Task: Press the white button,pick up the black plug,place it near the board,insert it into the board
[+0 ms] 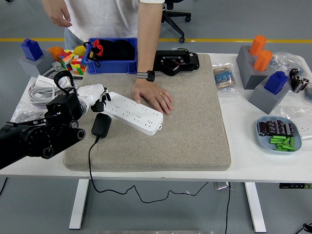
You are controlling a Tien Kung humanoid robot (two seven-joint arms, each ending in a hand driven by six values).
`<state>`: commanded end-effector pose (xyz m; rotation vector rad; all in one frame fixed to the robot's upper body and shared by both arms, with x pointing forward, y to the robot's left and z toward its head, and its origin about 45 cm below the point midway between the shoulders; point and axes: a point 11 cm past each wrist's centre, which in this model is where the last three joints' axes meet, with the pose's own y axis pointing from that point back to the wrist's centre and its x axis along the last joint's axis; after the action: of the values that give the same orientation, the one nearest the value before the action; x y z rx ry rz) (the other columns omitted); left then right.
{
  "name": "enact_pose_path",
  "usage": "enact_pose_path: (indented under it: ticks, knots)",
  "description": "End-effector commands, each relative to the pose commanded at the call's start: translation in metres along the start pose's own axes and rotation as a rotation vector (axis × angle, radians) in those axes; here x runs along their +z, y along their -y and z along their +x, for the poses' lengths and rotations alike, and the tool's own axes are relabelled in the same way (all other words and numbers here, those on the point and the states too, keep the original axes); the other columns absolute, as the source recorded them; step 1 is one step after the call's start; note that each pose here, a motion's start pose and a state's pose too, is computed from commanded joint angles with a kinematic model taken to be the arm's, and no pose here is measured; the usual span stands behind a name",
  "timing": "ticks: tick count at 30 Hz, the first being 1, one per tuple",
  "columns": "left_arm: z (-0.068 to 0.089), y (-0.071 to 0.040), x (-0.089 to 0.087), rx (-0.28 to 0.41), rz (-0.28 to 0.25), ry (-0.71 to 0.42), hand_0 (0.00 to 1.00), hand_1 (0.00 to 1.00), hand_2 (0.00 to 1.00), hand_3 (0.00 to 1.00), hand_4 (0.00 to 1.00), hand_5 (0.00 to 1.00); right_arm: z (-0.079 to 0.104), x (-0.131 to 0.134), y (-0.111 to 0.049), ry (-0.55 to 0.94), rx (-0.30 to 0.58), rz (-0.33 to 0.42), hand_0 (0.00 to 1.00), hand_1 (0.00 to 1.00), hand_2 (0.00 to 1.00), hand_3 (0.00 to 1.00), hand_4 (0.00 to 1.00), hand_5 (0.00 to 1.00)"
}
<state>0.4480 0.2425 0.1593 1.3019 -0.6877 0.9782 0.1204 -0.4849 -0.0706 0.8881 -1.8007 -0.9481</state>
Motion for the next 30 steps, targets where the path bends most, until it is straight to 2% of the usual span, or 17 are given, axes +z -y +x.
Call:
enact_pose_path:
  ticks: [13,22,27,30]
  knots:
    - [-0.004,0.0,0.002,-0.008,-0.007,0.008,0.002,0.002,0.086,0.617,0.002,0.002,0.0,-0.001,0.0,0.004,0.001,0.002,0.628,0.602,0.6,0.586,0.657,0.395]
    - [0.014,-0.002,0.006,0.031,-0.024,-0.021,0.002,0.002,0.087,0.617,0.002,0.002,0.0,-0.001,0.0,0.003,0.002,0.003,0.628,0.602,0.6,0.586,0.657,0.398]
    - [0.028,-0.007,0.011,0.065,-0.045,-0.052,0.002,0.002,0.087,0.617,0.002,0.002,0.0,-0.001,0.0,0.003,0.002,0.006,0.628,0.602,0.599,0.586,0.657,0.395]
    - [0.039,-0.012,0.016,0.108,-0.078,-0.079,0.002,0.021,0.105,0.616,0.002,0.002,0.0,-0.001,0.0,0.005,0.001,0.006,0.628,0.602,0.6,0.585,0.657,0.395]
